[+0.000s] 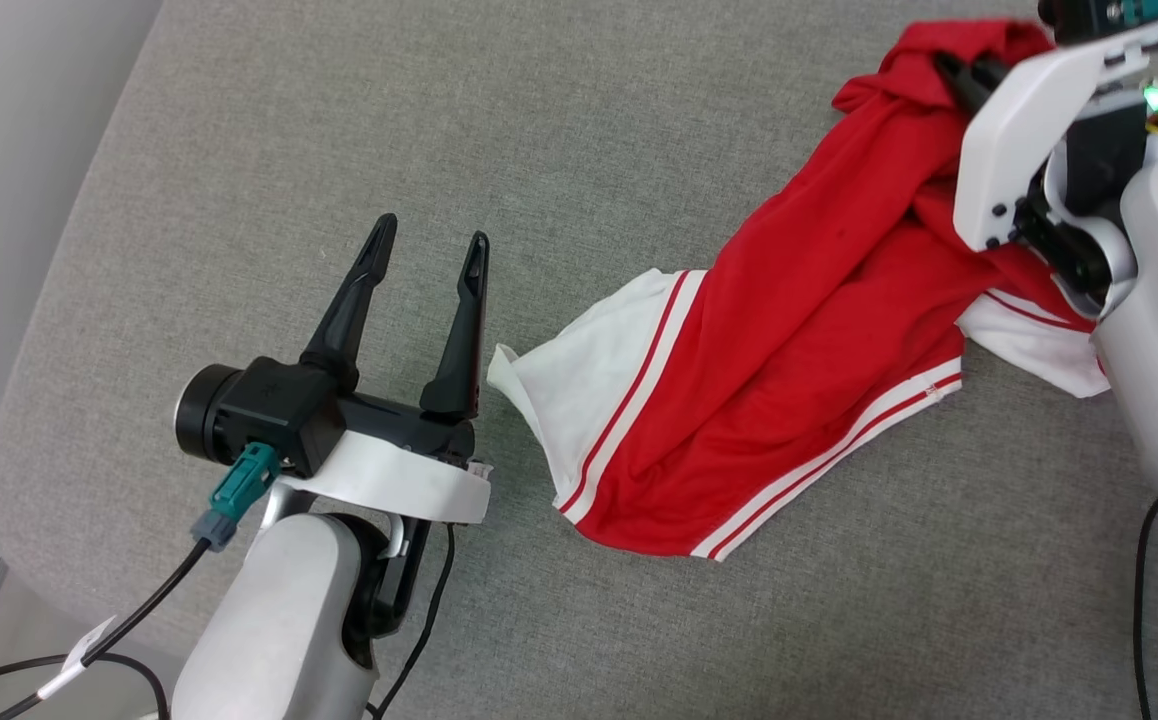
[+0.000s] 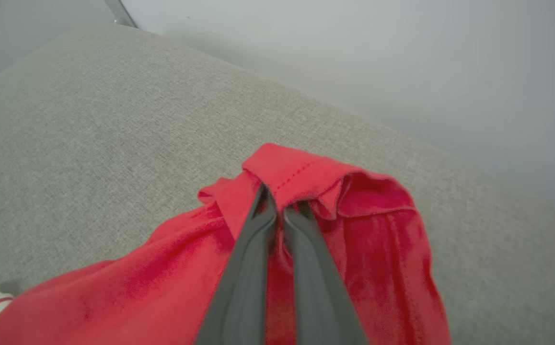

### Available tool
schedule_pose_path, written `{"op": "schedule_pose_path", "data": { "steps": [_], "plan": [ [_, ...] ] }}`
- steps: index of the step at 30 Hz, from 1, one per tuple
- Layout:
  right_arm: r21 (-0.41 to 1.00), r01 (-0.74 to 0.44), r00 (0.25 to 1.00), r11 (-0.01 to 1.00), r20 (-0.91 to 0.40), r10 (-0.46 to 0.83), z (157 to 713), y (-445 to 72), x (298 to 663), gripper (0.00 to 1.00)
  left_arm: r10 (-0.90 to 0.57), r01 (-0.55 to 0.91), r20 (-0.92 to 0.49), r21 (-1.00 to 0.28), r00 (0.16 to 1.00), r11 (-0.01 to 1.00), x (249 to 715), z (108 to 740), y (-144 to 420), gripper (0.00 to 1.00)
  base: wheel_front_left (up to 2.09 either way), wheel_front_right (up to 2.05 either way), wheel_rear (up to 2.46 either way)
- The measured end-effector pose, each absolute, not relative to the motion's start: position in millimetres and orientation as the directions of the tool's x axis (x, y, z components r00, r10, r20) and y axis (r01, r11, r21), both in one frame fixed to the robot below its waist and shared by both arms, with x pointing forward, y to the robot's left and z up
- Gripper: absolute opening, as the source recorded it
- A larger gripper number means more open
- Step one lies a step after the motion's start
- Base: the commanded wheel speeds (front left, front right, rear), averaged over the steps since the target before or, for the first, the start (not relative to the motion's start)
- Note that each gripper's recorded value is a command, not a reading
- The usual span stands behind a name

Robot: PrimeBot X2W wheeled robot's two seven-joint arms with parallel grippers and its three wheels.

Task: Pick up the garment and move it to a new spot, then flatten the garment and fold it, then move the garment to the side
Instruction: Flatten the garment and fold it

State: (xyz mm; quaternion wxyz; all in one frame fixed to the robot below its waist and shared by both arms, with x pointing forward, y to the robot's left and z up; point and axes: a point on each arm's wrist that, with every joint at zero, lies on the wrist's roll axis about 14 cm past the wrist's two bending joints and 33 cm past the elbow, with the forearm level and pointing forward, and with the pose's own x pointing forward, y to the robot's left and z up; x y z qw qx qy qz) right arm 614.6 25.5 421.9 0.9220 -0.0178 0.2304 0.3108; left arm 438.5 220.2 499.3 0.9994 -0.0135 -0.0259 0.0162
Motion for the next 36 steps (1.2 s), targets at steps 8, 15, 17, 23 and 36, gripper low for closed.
{"op": "schedule_pose_path", "data": {
  "steps": [8, 15, 17, 23, 36],
  "plan": [
    [0.12, -0.576, 0.722, 0.808, -0.389, 0.572, 433.0, 18.9, 603.7, 1.0, 0.035, -0.034, 0.066, -0.015, 0.997, 0.999, 433.0, 505.1, 223.9, 1.0, 0.0, 0.0, 0.0],
    [0.105, -0.594, 0.767, 0.798, -0.223, 0.601, 485.8, 8.7, 581.2, 1.0, 0.041, -0.039, 0.083, -0.02, 0.996, 0.999, 414.3, 513.1, 224.0, 1.0, 0.0, 0.0, 0.0],
    [0.105, -0.581, 0.786, 0.807, -0.184, 0.59, 498.0, -4.0, 573.6, 1.0, 0.039, -0.037, 0.09, -0.022, 0.995, 0.999, 409.4, 515.8, 222.7, 1.0, 0.0, 0.0, 0.0],
    [0.113, -0.481, 0.842, 0.869, -0.214, 0.494, 496.5, -66.7, 546.2, 1.0, 0.026, -0.023, 0.11, -0.023, 0.994, 0.999, 400.6, 522.9, 217.9, 1.0, 0.0, 0.0, 0.0],
    [0.122, -0.354, 0.754, 0.927, -0.549, 0.36, 445.9, -133.7, 498.0, 1.0, -0.021, 0.025, 0.119, -0.037, 0.993, 0.999, 402.4, 528.7, 199.9, 1.0, 0.0, 0.0, 0.0]
  ]
}}
